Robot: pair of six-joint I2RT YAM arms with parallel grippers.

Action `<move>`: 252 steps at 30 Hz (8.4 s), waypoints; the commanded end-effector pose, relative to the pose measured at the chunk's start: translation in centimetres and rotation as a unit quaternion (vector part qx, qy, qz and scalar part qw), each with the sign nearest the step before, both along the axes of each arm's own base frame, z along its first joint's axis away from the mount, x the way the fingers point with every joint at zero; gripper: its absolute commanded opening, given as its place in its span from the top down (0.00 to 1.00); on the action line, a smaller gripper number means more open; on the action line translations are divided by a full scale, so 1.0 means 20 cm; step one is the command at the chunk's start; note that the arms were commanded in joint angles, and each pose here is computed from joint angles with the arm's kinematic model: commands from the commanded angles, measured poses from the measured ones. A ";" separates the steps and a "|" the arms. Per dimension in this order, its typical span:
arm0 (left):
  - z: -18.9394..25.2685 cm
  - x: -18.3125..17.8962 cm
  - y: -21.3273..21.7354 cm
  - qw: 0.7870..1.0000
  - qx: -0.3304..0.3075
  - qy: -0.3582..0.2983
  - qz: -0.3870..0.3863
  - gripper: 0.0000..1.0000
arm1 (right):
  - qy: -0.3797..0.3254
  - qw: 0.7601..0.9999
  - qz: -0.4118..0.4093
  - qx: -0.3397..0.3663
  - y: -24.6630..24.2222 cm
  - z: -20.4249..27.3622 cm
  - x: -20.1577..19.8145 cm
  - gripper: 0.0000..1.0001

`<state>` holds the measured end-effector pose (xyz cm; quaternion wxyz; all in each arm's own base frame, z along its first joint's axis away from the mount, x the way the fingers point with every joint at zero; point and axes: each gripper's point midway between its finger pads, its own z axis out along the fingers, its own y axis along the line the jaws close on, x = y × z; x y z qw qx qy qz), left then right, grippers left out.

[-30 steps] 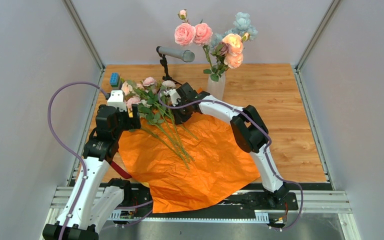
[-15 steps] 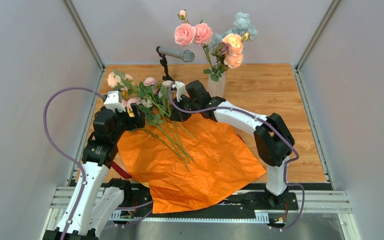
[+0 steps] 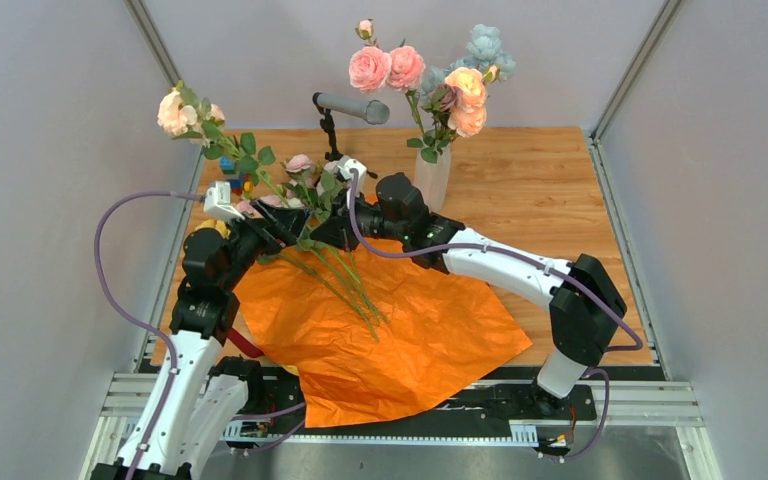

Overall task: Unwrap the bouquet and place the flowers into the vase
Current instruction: Pick up the fake flower from the wrapping paper, then insert the fake flower into the vase.

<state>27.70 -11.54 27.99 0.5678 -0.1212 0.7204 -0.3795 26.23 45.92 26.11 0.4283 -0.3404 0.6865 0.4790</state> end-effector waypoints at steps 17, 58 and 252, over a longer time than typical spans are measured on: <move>0.15 -0.07 -0.08 0.996 -0.027 -0.071 -0.053 1.00 | -0.031 0.999 0.018 0.038 -0.05 0.24 -0.12 1.00; -0.02 -0.34 -0.20 0.952 0.156 -0.134 -0.225 1.00 | -0.042 0.997 0.031 0.057 0.04 0.70 -0.04 1.00; -0.20 -0.04 0.49 0.921 0.365 0.030 0.131 0.00 | -0.186 0.955 -0.231 0.009 -1.02 0.78 0.20 0.31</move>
